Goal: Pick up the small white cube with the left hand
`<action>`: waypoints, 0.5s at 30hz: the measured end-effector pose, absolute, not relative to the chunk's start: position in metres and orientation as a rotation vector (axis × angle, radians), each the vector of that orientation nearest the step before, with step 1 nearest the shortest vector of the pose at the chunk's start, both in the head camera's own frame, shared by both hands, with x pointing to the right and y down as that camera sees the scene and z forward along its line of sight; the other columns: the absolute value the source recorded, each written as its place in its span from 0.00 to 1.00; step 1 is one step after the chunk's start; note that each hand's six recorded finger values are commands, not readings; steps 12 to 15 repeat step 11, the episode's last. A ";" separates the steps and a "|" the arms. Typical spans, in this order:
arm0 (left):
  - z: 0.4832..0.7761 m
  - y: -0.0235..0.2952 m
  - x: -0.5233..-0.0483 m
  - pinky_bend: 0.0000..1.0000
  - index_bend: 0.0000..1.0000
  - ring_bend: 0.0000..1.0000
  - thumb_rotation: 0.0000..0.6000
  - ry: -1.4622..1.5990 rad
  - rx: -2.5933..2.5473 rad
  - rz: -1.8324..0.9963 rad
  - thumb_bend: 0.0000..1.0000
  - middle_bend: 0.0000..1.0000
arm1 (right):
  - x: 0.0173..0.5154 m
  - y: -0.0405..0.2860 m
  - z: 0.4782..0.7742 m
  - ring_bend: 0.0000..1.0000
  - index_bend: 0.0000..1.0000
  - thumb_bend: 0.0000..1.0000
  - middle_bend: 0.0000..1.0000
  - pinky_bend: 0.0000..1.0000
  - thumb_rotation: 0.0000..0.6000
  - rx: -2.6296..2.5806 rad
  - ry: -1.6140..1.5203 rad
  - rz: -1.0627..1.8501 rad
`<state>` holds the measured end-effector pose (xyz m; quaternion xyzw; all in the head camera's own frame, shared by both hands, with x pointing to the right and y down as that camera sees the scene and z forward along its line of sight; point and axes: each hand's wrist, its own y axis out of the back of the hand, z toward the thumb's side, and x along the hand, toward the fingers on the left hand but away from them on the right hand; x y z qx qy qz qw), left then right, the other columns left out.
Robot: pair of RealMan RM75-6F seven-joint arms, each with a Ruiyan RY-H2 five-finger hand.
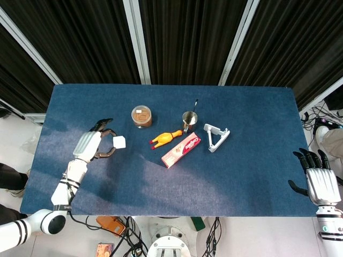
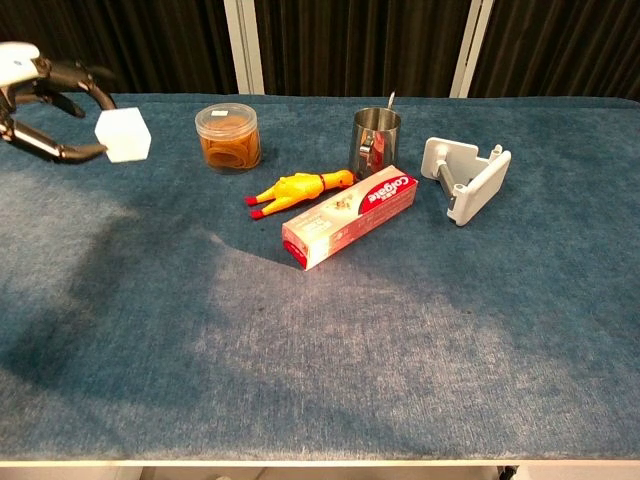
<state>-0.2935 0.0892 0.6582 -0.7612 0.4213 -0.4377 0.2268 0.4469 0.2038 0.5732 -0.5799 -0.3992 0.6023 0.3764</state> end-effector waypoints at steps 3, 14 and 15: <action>0.635 0.075 -0.292 0.19 0.47 0.02 1.00 1.192 -2.140 -1.159 0.37 0.07 | 0.448 0.204 0.573 0.19 0.25 0.31 0.19 0.09 1.00 -1.481 -1.021 1.542; 0.585 0.050 -0.278 0.19 0.47 0.02 1.00 1.230 -2.286 -1.035 0.37 0.07 | 0.447 0.204 0.573 0.19 0.25 0.31 0.19 0.09 1.00 -1.477 -1.019 1.542; 0.585 0.050 -0.278 0.19 0.47 0.02 1.00 1.230 -2.286 -1.035 0.37 0.07 | 0.447 0.204 0.573 0.19 0.25 0.31 0.19 0.09 1.00 -1.477 -1.019 1.542</action>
